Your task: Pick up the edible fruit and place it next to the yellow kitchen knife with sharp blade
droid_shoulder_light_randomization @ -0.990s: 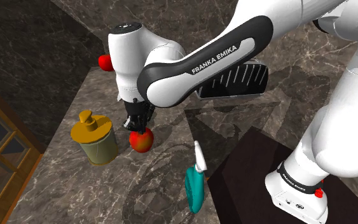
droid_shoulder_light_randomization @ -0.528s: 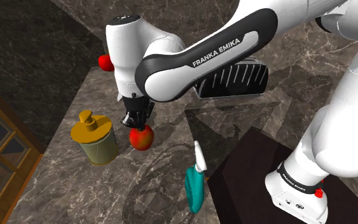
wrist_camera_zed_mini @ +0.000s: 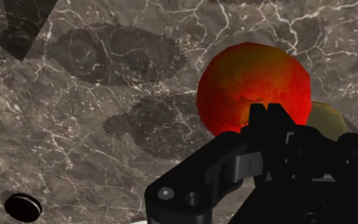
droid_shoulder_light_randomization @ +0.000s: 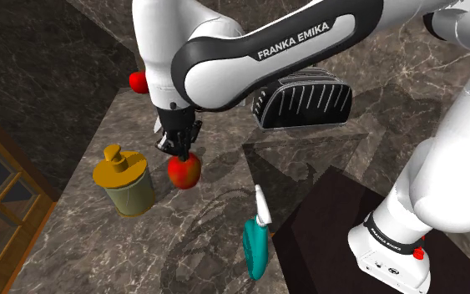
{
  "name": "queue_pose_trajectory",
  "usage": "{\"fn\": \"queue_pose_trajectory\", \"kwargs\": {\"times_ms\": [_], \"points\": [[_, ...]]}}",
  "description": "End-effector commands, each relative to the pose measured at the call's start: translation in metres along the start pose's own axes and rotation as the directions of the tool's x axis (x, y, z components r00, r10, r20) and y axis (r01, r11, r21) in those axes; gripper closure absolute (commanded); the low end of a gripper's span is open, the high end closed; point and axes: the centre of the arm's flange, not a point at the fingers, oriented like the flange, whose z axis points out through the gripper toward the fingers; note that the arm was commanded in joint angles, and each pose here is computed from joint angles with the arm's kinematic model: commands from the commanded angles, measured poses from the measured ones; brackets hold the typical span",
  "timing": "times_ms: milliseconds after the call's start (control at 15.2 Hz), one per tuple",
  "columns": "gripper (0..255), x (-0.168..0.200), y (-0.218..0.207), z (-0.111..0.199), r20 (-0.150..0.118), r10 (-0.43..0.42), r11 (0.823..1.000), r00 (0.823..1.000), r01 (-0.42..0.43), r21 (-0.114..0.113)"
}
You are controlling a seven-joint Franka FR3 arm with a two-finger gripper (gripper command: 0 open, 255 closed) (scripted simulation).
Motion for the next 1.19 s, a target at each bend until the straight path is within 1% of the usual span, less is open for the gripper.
{"fn": "queue_pose_trajectory", "kwargs": {"times_ms": [0,1122], "points": [[255,0.001,0.0,-0.011,0.0,0.0,1.0,1.0,0.0,0.0],[255,0.007,0.004,-0.101,0.0,0.0,1.0,1.0,0.0,0.0]]}}
